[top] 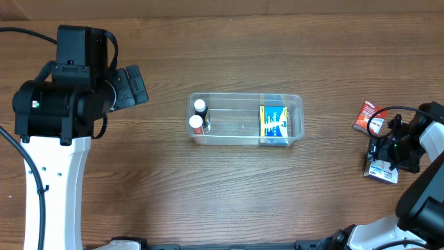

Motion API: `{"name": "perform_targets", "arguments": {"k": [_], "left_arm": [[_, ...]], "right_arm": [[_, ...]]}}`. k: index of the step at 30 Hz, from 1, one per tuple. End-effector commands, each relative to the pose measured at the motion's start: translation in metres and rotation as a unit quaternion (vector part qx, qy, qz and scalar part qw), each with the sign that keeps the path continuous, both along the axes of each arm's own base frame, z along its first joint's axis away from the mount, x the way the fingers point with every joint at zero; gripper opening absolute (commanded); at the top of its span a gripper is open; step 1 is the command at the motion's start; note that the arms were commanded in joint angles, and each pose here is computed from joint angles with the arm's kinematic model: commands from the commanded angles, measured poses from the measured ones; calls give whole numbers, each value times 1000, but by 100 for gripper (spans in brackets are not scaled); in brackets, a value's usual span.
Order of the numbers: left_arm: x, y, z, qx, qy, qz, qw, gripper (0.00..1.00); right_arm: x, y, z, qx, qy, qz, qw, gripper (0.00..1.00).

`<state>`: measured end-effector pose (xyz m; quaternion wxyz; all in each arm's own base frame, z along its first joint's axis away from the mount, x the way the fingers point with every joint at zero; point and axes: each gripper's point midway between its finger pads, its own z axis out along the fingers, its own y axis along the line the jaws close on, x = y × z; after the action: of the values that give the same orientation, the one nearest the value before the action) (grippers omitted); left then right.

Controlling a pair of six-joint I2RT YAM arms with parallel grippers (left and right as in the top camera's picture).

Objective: Pack container
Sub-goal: 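Move the right gripper to the white packet and grasp it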

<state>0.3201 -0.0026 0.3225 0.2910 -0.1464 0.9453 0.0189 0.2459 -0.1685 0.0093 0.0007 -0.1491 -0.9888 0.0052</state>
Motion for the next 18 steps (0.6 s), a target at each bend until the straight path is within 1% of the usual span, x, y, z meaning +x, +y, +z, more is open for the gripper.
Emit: {"name": "perform_targets", "arguments": {"k": [1,5,8,11,13,15,18], "left_arm": [[1,4,-2,14,4,-2,1000,100],[2,4,-2,13,3,-2,1000,100],[2,4,-2,13,3,-2,1000,100],[2,4,-2,14,3,-2,1000,100],[2,4,-2,14,3,-2,1000,100],[2,4,-2,13,2,-2,1000,100],[3,4,-1,13,1,-2,1000,100]], "right_arm": [[0,0,-2,2,-2,-1,1000,81],[0,0,-2,2,-2,-1,1000,76],[3,2,0,2,-6,-5,1000,76],[10,2,8,-7,-20,-6,1000,75],[18,2,19,-18,-38,-6,999,73],[28,1,32,-29,-59,-9,998,69],[45,3,56,-46,-94,-13,994,56]]}}
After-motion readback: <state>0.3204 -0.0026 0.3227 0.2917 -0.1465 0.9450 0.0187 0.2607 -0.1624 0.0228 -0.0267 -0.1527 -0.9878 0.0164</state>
